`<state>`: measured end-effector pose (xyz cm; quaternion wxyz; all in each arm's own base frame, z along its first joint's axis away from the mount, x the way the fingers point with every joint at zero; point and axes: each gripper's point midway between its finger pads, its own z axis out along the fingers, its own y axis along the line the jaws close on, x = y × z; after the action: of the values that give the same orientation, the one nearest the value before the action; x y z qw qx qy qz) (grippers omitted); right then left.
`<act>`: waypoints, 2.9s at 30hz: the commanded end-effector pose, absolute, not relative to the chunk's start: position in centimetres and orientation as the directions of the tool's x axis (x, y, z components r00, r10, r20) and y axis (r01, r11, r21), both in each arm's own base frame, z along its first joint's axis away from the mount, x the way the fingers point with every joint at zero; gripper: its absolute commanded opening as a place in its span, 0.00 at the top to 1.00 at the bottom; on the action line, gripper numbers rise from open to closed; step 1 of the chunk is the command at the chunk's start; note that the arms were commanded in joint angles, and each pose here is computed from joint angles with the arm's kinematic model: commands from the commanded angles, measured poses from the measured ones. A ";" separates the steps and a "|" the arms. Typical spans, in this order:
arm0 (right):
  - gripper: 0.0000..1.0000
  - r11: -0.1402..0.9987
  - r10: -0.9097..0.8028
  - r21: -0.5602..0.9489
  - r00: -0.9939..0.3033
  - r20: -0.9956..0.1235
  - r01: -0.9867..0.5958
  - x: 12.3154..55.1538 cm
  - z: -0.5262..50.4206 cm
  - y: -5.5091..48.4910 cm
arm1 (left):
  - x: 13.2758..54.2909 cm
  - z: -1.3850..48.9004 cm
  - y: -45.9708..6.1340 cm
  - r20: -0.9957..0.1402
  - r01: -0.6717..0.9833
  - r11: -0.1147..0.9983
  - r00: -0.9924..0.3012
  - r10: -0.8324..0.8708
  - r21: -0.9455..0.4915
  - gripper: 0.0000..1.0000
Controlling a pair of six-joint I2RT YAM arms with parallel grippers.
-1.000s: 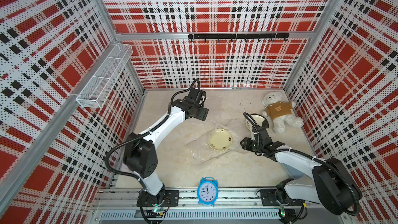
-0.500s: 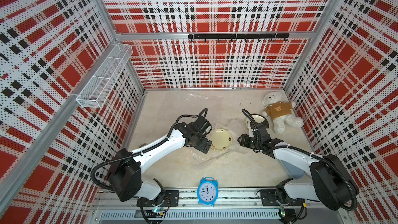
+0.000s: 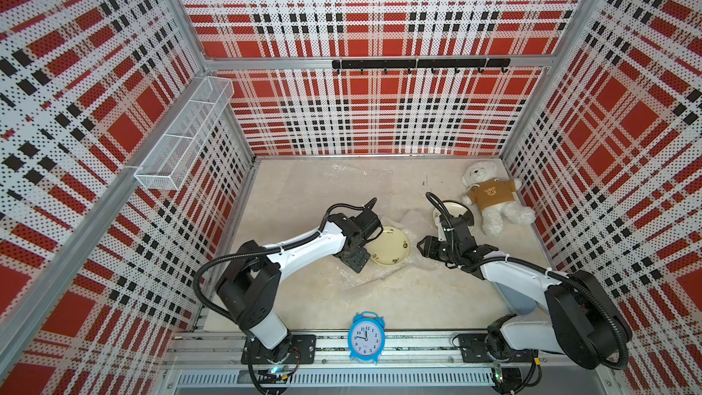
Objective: Unpack dinner plates from bubble wrap
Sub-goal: Unwrap the bubble wrap at the center of the board.
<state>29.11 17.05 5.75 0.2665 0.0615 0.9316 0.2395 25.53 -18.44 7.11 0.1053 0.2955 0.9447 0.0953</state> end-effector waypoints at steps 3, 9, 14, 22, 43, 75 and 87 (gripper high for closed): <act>0.46 0.872 0.252 0.488 -0.836 -0.487 -0.021 29.3 6.0 17.3 | 27.2 7.2 -18.4 -0.130 0.530 0.795 -0.802 0.582 0.295 0.26; 0.46 0.871 0.254 0.491 -0.840 -0.478 -0.016 28.5 5.3 17.3 | 28.1 6.9 -18.3 -0.116 0.527 0.800 -0.810 0.575 0.286 0.74; 0.47 0.873 0.249 0.488 -0.845 -0.473 -0.016 27.5 4.8 17.1 | 28.7 7.1 -17.8 -0.101 0.528 0.798 -0.813 0.574 0.290 0.82; 0.47 0.881 0.230 0.472 -0.863 -0.450 -0.011 26.3 2.5 16.8 | 30.1 7.9 -16.8 -0.103 0.514 0.813 -0.825 0.556 0.275 0.83; 0.48 0.913 0.194 0.408 -0.882 -0.429 0.003 24.6 -0.7 15.3 | 32.9 7.7 -14.0 -0.057 0.472 0.868 -0.873 0.485 0.152 0.84; 0.25 0.729 0.131 0.678 -0.991 -0.001 0.095 19.5 11.2 28.1 | 33.0 9.1 -17.3 -0.194 0.348 0.937 -0.922 0.336 -0.030 0.80; 0.24 0.663 0.057 0.741 -0.994 0.091 0.106 17.5 9.1 36.0 | 33.0 9.3 -17.3 -0.225 0.284 0.958 -0.937 0.268 -0.045 0.81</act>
<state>16.77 33.51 8.02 -0.0346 0.0383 0.9287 0.3673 32.81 -17.05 8.34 0.0878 0.1545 0.9836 -0.0295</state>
